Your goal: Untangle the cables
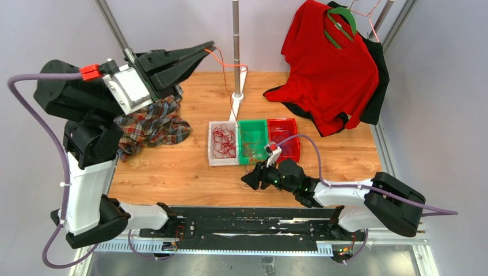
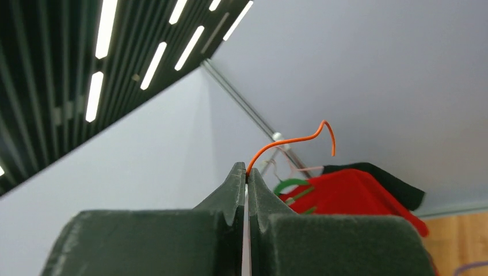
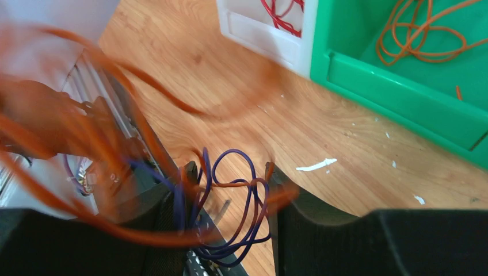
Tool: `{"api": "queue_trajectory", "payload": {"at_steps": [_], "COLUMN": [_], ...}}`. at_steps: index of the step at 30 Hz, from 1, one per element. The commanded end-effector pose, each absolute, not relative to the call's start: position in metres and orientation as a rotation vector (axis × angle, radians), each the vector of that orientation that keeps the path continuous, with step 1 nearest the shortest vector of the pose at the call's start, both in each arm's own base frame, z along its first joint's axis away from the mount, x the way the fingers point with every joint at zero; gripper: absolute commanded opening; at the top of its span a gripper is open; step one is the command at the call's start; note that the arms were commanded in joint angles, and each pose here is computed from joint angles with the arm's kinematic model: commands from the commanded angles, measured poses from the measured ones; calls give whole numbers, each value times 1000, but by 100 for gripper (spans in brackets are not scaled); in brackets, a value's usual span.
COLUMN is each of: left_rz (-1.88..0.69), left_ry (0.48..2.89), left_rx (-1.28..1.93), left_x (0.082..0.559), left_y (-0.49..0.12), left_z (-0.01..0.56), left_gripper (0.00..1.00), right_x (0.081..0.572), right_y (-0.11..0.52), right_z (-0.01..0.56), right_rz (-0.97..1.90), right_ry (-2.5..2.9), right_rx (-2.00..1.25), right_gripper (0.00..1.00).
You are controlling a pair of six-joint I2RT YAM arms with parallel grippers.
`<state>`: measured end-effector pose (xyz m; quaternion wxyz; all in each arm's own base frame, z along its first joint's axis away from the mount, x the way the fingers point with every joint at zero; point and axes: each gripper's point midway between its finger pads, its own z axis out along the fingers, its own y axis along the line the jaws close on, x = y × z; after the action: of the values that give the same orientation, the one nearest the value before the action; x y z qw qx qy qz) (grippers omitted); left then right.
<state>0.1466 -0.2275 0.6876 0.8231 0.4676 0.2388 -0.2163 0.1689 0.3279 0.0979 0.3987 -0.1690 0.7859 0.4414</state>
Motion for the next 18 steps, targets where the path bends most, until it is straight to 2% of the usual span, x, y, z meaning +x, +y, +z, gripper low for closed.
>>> {"api": "queue_trajectory", "payload": {"at_steps": [1, 5, 9, 18], "left_rz": [-306, -254, -189, 130], "left_ry": [304, 238, 192, 39], "left_rx": [935, 876, 845, 477], "left_x": [126, 120, 117, 111], "left_y": [-207, -197, -188, -125], "left_z": [739, 760, 770, 842], "left_gripper": [0, 0, 0, 0], "right_x": [163, 162, 162, 163], "right_y": [321, 317, 310, 289], "right_z": [73, 66, 58, 29], "right_rz": [1054, 1025, 976, 825], "right_ry": [2086, 2121, 2169, 2307], "right_rx": [-431, -425, -416, -331], "right_gripper": [46, 36, 20, 5]}}
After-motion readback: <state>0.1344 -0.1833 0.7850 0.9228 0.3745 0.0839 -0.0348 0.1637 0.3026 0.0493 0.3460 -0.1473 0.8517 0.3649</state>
